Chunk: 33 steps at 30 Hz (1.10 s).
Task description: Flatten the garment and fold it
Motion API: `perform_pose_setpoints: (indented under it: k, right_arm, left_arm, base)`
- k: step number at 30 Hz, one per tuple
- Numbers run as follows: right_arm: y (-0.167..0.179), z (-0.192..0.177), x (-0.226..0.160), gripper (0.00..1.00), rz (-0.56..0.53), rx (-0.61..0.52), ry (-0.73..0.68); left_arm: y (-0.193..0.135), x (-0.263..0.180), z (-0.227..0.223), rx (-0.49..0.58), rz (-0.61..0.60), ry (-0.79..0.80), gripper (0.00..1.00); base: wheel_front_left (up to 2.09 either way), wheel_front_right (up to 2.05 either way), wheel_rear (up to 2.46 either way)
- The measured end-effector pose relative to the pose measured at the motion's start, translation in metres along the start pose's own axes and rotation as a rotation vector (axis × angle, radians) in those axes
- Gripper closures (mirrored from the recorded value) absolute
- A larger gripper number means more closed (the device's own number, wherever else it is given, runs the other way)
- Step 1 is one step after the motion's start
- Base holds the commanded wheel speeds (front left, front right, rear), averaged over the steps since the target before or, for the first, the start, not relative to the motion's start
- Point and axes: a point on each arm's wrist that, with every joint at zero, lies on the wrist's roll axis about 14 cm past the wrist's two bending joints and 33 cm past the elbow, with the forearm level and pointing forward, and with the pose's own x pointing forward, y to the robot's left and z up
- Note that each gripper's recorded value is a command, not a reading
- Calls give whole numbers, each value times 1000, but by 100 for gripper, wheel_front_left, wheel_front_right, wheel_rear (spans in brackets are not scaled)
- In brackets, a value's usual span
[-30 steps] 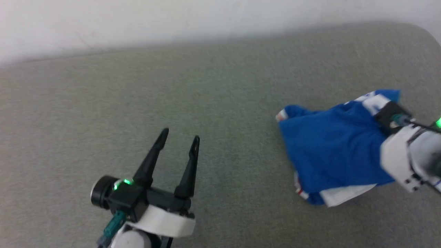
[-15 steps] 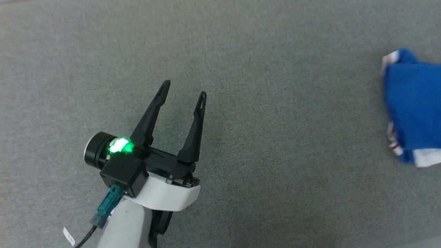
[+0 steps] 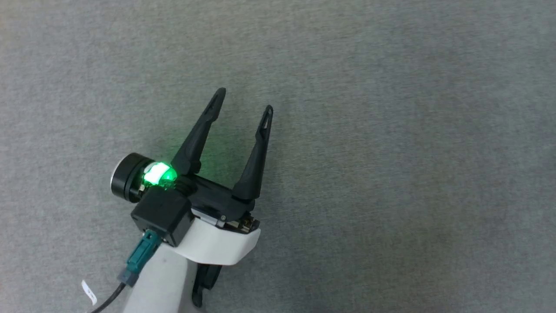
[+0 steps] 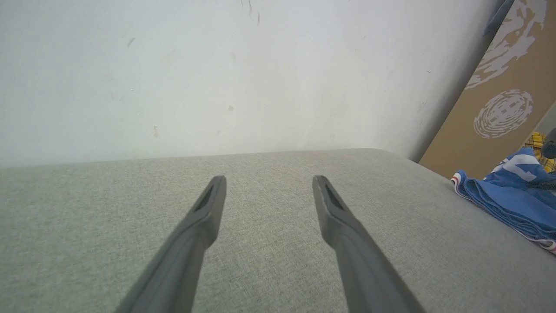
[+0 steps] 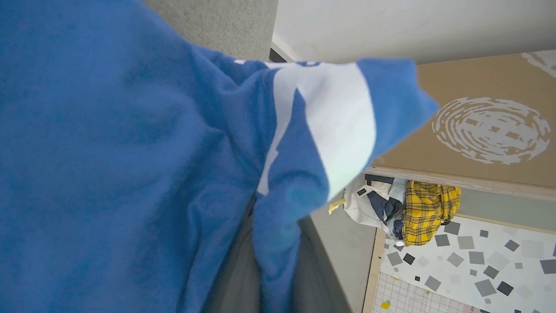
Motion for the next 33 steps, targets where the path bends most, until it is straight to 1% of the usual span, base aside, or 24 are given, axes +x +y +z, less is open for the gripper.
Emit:
perform_pose_setpoints:
  k: [4,5,7,10,12,15,17,21,24,29,33]
  right_arm:
    - [10,-3,8,100,3,16,12]
    - [11,-4,8,92,2,25,15]
    - [9,-4,7,0,-10,26,12]
    - [-2,1,1,0,-41,-2,-19]
    - [-6,10,-4,0,-52,16,-56]
    - [-12,37,-15,0,-70,51,-164]
    - [-15,62,-27,0,-80,78,-273]
    - [-23,118,-64,0,-97,154,-519]
    - [-25,148,-95,0,-94,219,-671]
    - [-28,186,-149,0,-80,386,-905]
    - [-6,203,-186,0,-23,493,-1025]
  left_arm:
    - [4,-3,-2,5,13,9,0]
    - [5,-3,-1,7,14,8,0]
    - [5,-4,2,12,17,4,0]
    - [4,-5,8,18,19,-1,0]
    - [1,-9,11,25,16,2,0]
    - [0,-21,16,28,37,16,0]
    - [2,-32,21,35,60,24,0]
    - [6,-52,37,61,106,16,0]
    - [10,-65,54,81,141,-7,0]
    - [24,-89,77,100,237,-44,0]
    - [31,-107,93,125,296,-69,0]
  base:
    - [0,0,0]
    - [0,0,0]
    - [0,0,0]
    - [0,0,0]
    - [0,0,0]
    - [0,0,0]
    - [0,0,0]
    - [0,0,0]
    - [0,0,0]
    - [0,0,0]
    - [0,0,0]
